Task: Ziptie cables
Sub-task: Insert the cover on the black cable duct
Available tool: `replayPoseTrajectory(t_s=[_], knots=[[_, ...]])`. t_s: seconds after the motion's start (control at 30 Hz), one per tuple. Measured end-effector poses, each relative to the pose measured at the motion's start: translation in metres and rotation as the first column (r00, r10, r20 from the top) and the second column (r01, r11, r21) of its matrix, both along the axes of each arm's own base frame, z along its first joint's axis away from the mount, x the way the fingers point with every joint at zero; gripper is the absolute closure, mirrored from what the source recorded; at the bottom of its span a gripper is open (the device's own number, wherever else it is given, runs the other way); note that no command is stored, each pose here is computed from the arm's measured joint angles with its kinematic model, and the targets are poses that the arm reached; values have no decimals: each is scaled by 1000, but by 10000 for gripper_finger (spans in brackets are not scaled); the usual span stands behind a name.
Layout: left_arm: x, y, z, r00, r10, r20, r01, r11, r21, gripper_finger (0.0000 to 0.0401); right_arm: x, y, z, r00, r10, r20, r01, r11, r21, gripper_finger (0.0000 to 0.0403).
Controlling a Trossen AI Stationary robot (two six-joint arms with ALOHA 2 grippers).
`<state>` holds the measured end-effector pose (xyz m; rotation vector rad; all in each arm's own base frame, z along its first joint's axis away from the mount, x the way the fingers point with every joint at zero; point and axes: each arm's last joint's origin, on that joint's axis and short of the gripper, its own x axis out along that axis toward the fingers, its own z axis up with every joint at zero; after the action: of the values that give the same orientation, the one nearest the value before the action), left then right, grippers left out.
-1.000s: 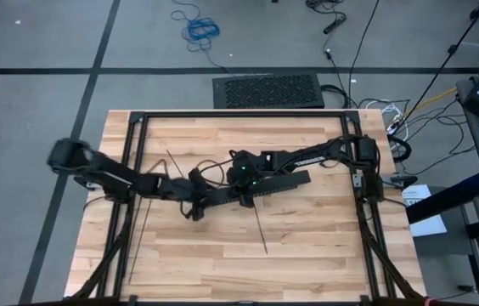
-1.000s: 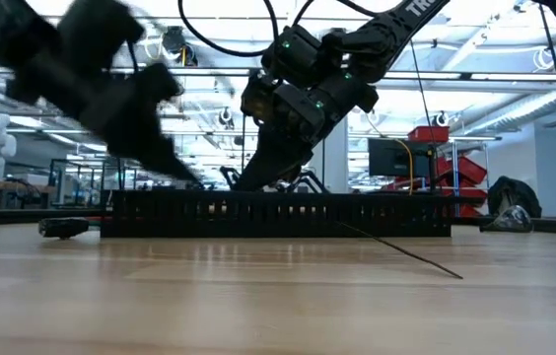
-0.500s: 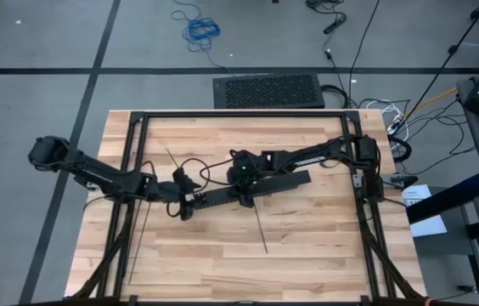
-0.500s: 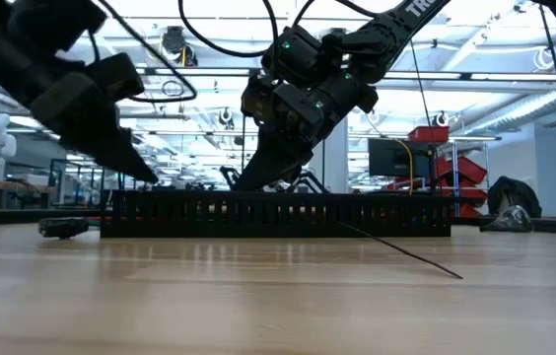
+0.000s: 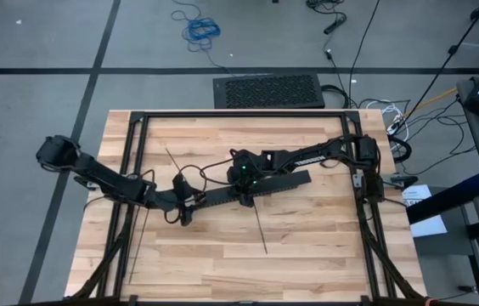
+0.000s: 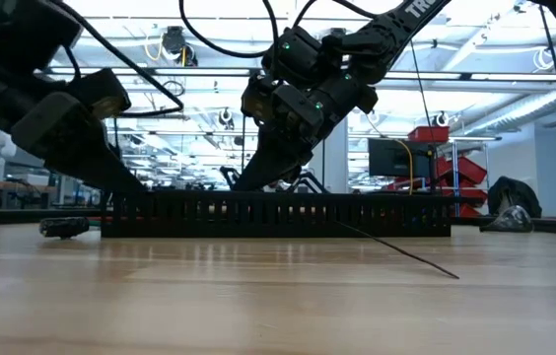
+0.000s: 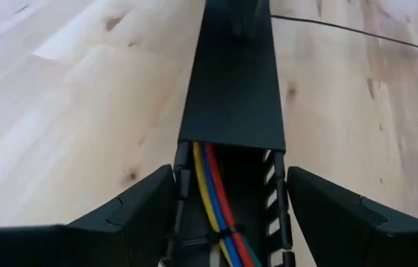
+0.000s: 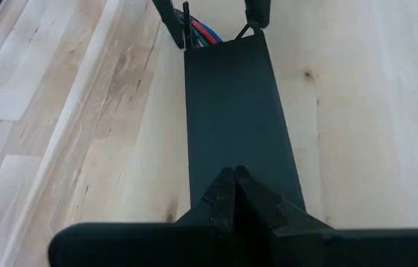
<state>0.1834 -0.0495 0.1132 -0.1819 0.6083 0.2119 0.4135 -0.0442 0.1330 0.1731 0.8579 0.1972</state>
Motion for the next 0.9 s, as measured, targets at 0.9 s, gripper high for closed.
replayPoseTrajectory(t_s=[0.9], knots=[[16,-4,-43,996,91,18,-92,992,86,163,3,7,-1,999,-33,15,32,999,30,403]])
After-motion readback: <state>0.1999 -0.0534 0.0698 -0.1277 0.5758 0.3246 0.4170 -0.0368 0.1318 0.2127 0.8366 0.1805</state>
